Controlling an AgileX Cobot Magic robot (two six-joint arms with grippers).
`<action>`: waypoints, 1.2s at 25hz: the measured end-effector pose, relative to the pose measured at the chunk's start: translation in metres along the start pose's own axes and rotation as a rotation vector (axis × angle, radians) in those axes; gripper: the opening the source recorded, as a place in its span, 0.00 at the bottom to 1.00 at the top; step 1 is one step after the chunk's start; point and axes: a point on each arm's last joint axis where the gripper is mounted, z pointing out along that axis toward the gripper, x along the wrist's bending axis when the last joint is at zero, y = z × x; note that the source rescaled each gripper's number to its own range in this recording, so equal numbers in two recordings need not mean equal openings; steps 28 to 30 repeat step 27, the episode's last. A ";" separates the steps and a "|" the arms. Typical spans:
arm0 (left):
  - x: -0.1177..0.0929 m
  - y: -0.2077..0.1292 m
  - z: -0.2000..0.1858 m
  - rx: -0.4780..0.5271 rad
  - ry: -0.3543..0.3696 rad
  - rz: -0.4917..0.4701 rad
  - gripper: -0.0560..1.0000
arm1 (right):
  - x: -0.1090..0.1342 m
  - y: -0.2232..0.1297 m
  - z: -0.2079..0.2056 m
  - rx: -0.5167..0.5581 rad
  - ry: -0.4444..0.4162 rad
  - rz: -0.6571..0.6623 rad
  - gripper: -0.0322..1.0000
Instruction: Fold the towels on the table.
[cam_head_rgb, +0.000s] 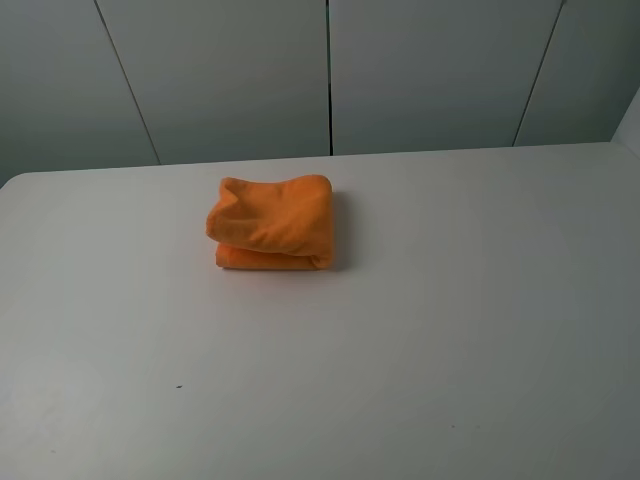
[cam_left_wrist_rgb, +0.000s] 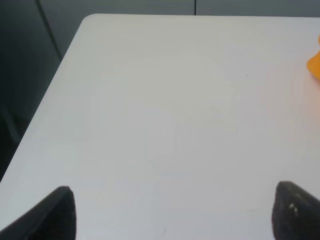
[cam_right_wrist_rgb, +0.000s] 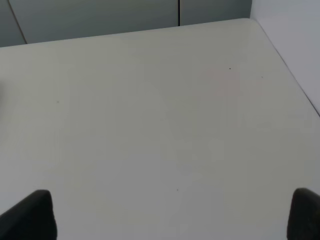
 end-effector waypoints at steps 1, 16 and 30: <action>0.000 0.000 0.000 0.000 0.000 0.000 1.00 | 0.000 0.000 0.000 0.000 0.000 0.000 1.00; 0.000 0.000 0.000 0.000 0.000 0.000 1.00 | 0.000 0.000 0.000 0.000 0.000 0.000 1.00; 0.000 0.000 0.000 0.000 0.000 0.000 1.00 | 0.007 0.000 0.000 -0.005 0.079 -0.109 1.00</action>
